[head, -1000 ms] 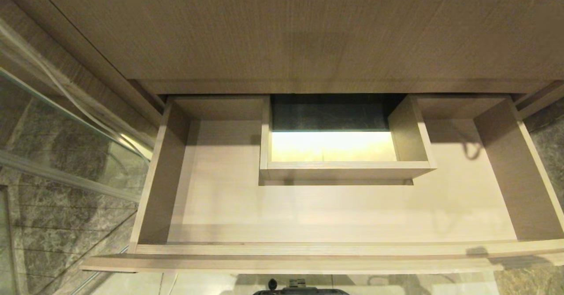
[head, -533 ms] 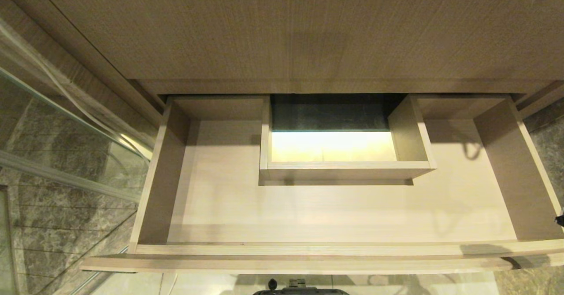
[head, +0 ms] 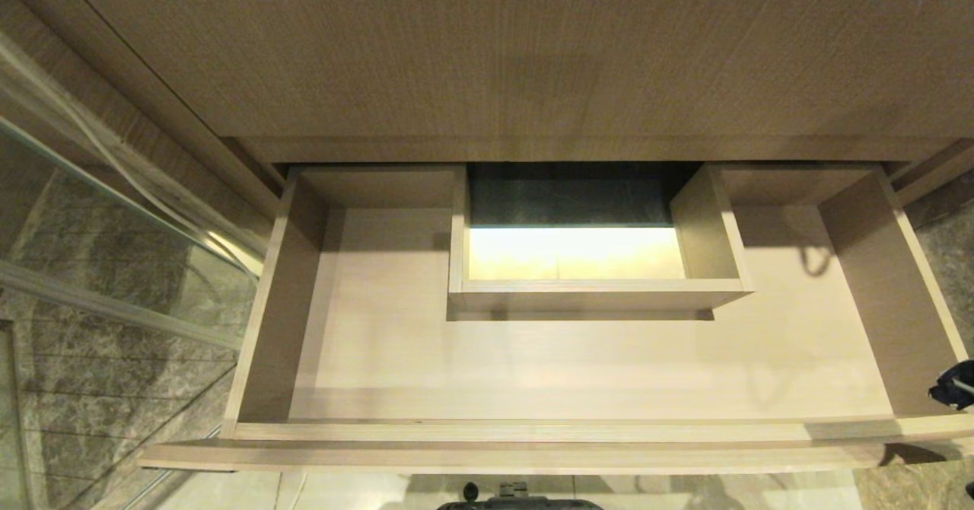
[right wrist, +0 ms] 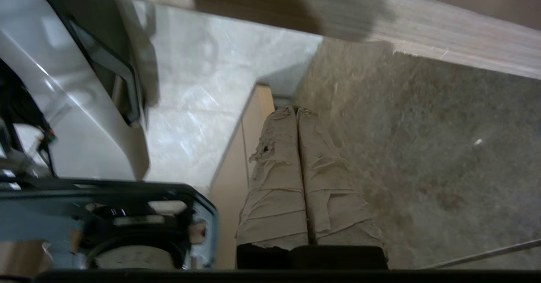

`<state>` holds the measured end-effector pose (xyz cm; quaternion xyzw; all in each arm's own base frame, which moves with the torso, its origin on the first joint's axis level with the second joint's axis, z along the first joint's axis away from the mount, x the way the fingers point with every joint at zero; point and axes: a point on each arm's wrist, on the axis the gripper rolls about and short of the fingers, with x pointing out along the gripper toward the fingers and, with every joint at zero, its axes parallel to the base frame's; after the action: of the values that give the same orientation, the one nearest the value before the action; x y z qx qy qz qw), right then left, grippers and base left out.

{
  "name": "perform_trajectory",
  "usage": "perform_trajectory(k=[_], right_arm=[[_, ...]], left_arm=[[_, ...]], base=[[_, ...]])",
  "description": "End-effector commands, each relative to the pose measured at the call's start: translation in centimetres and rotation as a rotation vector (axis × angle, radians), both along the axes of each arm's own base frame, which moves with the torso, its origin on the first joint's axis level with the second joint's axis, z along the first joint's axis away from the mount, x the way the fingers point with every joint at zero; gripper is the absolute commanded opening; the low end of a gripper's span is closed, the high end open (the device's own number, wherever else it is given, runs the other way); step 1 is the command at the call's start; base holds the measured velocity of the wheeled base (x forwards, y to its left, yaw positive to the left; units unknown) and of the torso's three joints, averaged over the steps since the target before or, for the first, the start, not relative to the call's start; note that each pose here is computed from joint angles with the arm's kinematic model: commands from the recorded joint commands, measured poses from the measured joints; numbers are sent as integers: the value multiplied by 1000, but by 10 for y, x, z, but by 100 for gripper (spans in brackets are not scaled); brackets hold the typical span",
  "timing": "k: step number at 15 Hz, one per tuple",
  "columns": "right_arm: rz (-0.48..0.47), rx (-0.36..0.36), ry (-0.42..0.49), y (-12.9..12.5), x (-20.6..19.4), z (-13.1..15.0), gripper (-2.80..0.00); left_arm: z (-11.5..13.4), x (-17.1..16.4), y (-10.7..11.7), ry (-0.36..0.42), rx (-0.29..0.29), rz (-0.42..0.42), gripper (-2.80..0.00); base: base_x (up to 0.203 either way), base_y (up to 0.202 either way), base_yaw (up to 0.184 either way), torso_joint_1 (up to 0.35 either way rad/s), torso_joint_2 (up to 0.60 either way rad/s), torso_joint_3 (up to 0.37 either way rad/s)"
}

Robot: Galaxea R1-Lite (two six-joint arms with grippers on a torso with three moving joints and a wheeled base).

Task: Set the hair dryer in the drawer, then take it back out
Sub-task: Close the drawer

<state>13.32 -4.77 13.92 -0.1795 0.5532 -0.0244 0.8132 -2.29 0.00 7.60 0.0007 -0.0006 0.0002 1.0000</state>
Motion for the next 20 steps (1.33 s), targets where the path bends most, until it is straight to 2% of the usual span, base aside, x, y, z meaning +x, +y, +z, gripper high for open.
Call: perform_trajectory(k=[1,10,14,17,20], right_arm=[[7,3,55,-6,8,-7,-280],[2,-4,6,-24,52,-23,-280],[19,30,-51,-30,68,-15,-280],[56,63,-141,-31,75,0,-280],[99,40,-323,-34,86,20,-280]], left_arm=[[0,0,0,0,0,1,-280],[0,0,0,1,0,1,-280],[0,0,0,0,0,1,-280],[0,0,0,0,0,0,-280],[0,0,0,0,0,0,-280]], base=[[0,0,0,0,0,0],[0,0,0,0,0,0],[0,0,0,0,0,0],[0,0,0,0,0,0],[0,0,0,0,0,0]])
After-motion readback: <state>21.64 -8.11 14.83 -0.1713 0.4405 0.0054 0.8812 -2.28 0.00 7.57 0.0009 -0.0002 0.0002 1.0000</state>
